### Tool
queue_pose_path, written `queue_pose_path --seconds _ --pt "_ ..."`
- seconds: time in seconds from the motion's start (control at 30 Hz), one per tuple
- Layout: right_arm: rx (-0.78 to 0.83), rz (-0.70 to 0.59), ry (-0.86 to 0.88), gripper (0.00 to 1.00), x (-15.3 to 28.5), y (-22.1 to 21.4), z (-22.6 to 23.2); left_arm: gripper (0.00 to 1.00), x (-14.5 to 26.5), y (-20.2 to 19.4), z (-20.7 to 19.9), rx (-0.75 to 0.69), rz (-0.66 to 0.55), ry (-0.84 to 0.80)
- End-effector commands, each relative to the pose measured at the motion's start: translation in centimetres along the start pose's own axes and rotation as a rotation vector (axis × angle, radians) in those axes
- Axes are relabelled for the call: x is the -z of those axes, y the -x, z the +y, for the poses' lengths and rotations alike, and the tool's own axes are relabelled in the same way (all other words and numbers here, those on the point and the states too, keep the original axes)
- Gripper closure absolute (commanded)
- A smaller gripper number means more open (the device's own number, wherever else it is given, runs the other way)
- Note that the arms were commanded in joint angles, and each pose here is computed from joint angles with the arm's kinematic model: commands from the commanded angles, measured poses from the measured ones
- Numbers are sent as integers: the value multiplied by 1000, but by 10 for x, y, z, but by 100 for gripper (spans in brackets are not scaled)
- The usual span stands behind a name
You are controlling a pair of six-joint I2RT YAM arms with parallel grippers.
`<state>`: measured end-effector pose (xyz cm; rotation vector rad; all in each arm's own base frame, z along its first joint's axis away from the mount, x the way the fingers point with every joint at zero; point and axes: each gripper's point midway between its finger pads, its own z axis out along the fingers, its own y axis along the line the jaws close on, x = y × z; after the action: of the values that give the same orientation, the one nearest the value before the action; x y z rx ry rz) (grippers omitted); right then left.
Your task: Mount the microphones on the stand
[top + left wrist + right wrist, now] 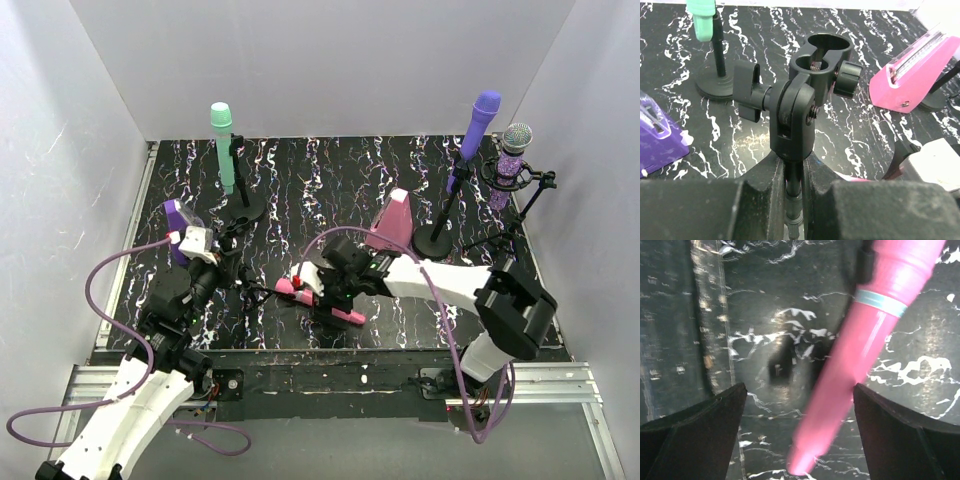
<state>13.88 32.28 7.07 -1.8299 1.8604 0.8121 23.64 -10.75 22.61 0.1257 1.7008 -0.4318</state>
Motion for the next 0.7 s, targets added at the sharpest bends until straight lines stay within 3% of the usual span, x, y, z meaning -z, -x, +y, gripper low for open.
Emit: queue_pose_path --seconds 0.0,0.1,0.27,0.4,0.57,0.67 --pt "-48 49 -95 9 -18 1 -13 100 7 15 3 -11 -23 25" --pt "-63 77 -140 14 -21 -14 -20 100 12 12 2 -23 -14 10" --pt "-134 115 -153 60 -23 -33 -29 100 13 10 -7 -21 -17 -39" --pt "-236 155 -166 60 -22 -49 -45 100 9 14 -17 -33 -21 -94" --pt "-338 105 -119 65 -4 -42 -58 100 1 2 -50 -67 40 -291" --pt "-342 97 -133 60 7 -43 -63 100 -3 -2 -60 -94 70 -353"
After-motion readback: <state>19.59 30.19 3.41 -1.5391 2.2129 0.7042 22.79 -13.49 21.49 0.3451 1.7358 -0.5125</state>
